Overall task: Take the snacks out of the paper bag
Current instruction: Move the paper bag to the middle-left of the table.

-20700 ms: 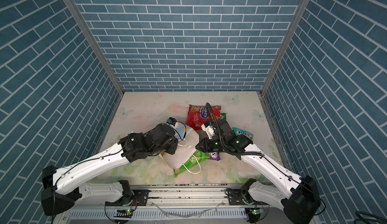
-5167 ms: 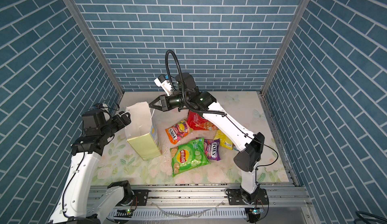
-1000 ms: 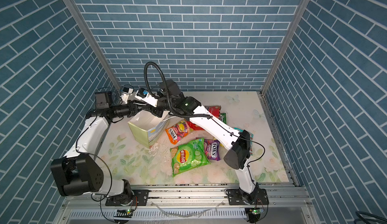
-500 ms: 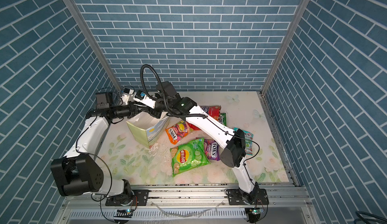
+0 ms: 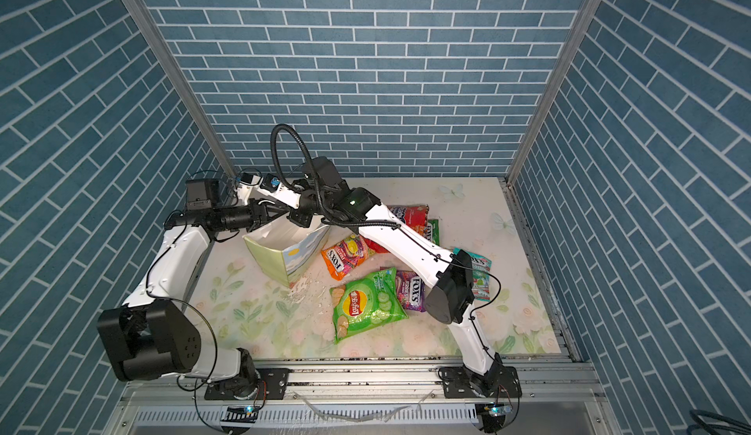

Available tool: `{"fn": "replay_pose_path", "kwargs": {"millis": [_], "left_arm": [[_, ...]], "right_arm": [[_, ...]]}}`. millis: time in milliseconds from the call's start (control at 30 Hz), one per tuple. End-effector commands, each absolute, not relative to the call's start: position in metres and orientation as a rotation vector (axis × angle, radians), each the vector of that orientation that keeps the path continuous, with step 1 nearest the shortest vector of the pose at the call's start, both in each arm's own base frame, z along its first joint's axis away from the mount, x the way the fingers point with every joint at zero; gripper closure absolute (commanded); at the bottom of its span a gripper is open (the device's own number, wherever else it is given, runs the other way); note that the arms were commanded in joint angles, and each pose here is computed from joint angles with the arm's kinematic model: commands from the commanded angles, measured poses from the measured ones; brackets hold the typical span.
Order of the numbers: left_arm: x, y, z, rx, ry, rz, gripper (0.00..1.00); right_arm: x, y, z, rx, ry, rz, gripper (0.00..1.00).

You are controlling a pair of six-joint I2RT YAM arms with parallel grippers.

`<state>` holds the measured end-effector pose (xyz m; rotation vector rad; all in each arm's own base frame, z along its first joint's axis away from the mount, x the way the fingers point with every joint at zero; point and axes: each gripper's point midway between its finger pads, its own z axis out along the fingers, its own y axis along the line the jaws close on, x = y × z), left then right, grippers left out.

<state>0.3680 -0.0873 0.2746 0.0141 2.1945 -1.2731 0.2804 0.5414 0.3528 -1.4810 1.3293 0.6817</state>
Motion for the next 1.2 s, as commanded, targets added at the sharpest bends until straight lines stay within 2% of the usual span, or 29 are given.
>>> {"fn": "replay_pose_path", "kwargs": {"millis": [0, 133, 533, 967, 1167], "left_arm": [[0.364, -0.09, 0.278, 0.057, 2.202, -1.26, 0.48], [0.353, -0.091, 0.278, 0.115, 2.209, -1.228, 0.43], [0.341, -0.091, 0.288, 0.187, 2.189, -1.165, 0.39], [0.34, -0.097, 0.312, 0.21, 2.078, -1.25, 0.38], [0.348, -0.077, 0.309, 0.123, 2.078, -1.211, 0.38]], "right_arm": [[0.282, 0.547, 0.362, -1.468, 1.289, 0.667, 1.0], [0.283, 0.548, 0.366, -1.455, 1.283, 0.668, 1.0], [0.297, 0.552, 0.365, -1.408, 1.306, 0.623, 1.0], [0.308, 0.547, 0.355, -1.403, 1.362, 0.577, 1.0], [0.316, 0.541, 0.355, -1.393, 1.383, 0.558, 1.0]]}}
